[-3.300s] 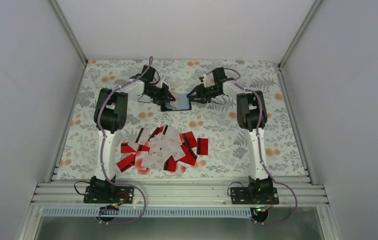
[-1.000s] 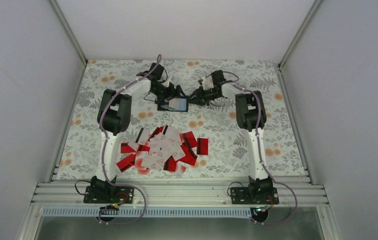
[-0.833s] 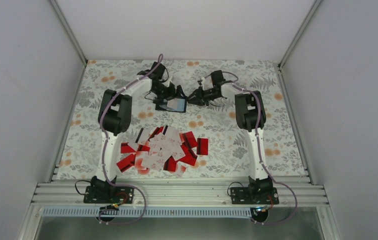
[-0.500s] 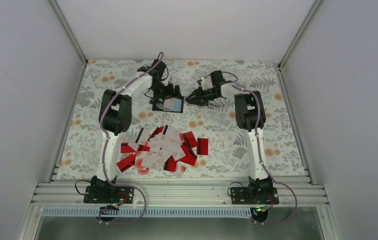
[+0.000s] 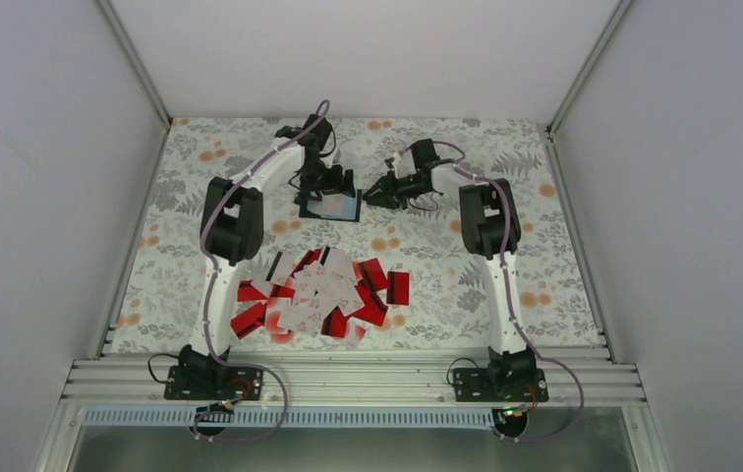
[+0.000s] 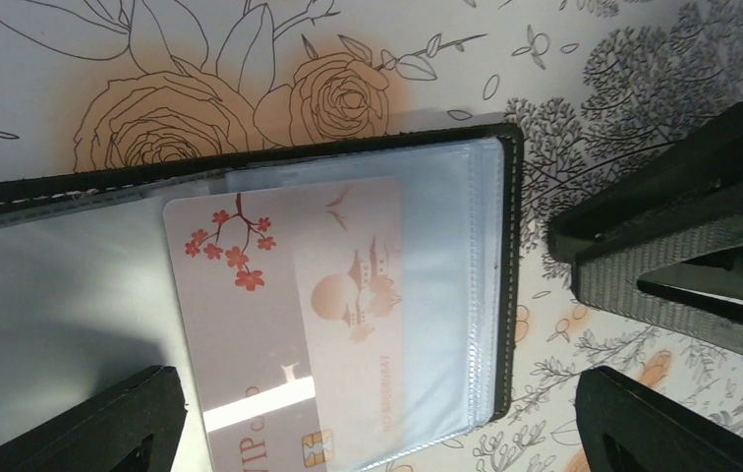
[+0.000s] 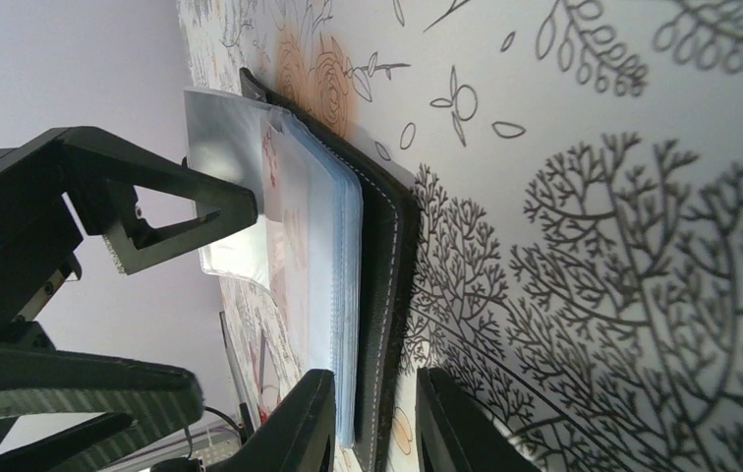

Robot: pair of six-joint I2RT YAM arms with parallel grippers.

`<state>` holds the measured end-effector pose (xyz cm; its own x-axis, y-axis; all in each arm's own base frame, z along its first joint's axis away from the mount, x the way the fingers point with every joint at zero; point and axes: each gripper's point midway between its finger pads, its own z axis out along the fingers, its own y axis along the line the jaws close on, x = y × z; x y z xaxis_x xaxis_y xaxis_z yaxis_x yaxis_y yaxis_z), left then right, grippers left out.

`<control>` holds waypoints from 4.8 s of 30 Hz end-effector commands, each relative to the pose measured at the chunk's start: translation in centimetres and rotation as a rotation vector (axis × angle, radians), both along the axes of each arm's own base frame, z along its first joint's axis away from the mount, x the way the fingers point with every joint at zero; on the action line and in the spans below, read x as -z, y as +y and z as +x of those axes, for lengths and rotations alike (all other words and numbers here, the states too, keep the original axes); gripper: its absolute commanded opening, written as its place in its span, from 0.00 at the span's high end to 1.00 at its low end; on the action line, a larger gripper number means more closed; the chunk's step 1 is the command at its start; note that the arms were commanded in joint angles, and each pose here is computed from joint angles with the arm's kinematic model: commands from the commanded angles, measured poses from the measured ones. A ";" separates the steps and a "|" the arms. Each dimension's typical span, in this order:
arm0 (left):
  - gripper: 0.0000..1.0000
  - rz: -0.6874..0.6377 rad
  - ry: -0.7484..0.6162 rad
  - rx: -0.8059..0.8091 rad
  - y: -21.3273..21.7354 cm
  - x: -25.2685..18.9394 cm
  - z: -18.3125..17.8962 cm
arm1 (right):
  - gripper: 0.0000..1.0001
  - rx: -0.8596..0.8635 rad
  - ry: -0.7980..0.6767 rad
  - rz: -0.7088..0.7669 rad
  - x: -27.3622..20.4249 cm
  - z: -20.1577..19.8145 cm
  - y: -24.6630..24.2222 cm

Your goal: Put the credit cards into the card holder

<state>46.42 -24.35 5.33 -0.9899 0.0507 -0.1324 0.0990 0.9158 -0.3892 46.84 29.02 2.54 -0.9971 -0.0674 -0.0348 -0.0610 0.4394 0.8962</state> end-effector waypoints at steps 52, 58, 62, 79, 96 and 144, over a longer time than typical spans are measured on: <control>0.07 -0.079 0.240 -0.241 -3.9 1.8 -3.0 | 0.79 -0.030 0.090 -0.084 4.8 -4.4 1.4; 0.06 -0.111 0.220 -0.230 -5.0 1.3 -2.6 | 0.79 -0.022 0.074 -0.105 4.9 -4.3 1.1; 0.07 -0.132 0.213 -0.203 -6.4 1.0 -3.0 | 0.79 -0.018 0.058 -0.123 4.6 -4.1 0.8; 0.06 -0.067 0.176 -0.139 -7.9 0.3 -3.1 | 0.79 0.004 0.000 -0.180 4.0 -3.7 -0.3; 0.03 0.093 0.076 -0.047 -3.7 -2.9 -5.3 | 0.76 0.009 -0.043 -0.172 0.0 -3.9 -2.1; 0.97 0.132 -0.059 0.151 1.1 2.2 -3.9 | 0.69 -0.019 0.049 -0.039 -1.5 -4.3 2.4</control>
